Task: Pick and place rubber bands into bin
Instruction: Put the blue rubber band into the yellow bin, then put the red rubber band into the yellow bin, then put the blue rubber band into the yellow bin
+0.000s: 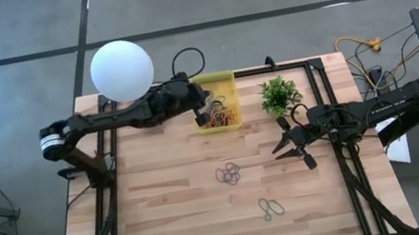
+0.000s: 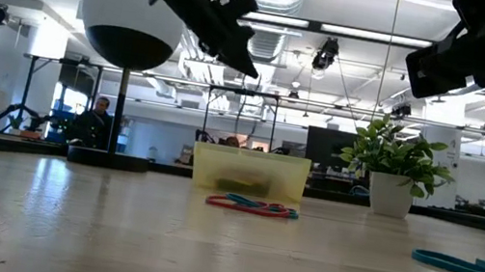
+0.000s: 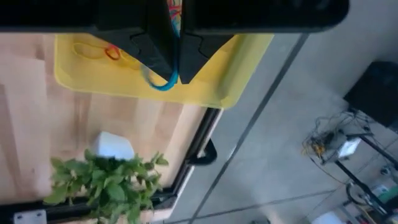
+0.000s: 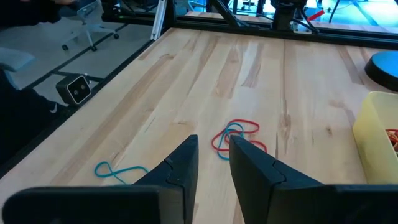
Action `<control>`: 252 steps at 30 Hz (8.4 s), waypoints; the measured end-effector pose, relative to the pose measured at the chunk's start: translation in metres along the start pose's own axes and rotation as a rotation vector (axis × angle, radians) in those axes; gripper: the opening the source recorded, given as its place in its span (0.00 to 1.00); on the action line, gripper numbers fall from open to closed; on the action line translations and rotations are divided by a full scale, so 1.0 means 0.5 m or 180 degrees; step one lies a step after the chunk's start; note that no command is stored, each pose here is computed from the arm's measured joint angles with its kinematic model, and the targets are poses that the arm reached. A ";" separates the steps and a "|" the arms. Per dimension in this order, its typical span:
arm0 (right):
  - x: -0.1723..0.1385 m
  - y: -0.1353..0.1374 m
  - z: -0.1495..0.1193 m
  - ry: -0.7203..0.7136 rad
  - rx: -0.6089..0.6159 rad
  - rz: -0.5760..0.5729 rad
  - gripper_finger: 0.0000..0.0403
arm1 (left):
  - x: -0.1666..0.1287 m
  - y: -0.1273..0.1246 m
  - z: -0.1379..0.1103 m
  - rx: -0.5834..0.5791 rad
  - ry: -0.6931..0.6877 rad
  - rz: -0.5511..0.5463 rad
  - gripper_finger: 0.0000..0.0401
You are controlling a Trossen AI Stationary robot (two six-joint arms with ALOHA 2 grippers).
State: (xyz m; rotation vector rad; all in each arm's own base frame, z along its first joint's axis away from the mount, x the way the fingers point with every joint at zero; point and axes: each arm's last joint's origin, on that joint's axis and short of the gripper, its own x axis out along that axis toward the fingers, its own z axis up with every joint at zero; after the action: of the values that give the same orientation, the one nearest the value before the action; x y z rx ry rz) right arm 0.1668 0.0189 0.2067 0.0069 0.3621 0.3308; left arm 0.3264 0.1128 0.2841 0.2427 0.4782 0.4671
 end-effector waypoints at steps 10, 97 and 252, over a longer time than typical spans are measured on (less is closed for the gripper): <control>0.000 0.000 -0.001 0.0008 0.0002 -0.0001 0.20 | 0.092 -0.012 -0.072 -0.0051 0.0404 -0.0090 0.00; 0.001 0.000 -0.012 0.0090 0.0011 0.0000 0.17 | 0.077 -0.351 -0.182 0.0393 0.1403 -0.2355 0.26; 0.067 -0.011 -0.049 -0.0087 0.0008 0.0045 0.17 | 0.019 -0.314 -0.141 0.0137 0.1015 -0.2231 0.32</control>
State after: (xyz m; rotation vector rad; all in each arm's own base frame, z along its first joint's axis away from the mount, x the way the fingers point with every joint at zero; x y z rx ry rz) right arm 0.1895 0.0232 0.1719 0.0166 0.3355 0.3439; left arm 0.3578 -0.0108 0.1679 0.0291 0.8421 -0.1961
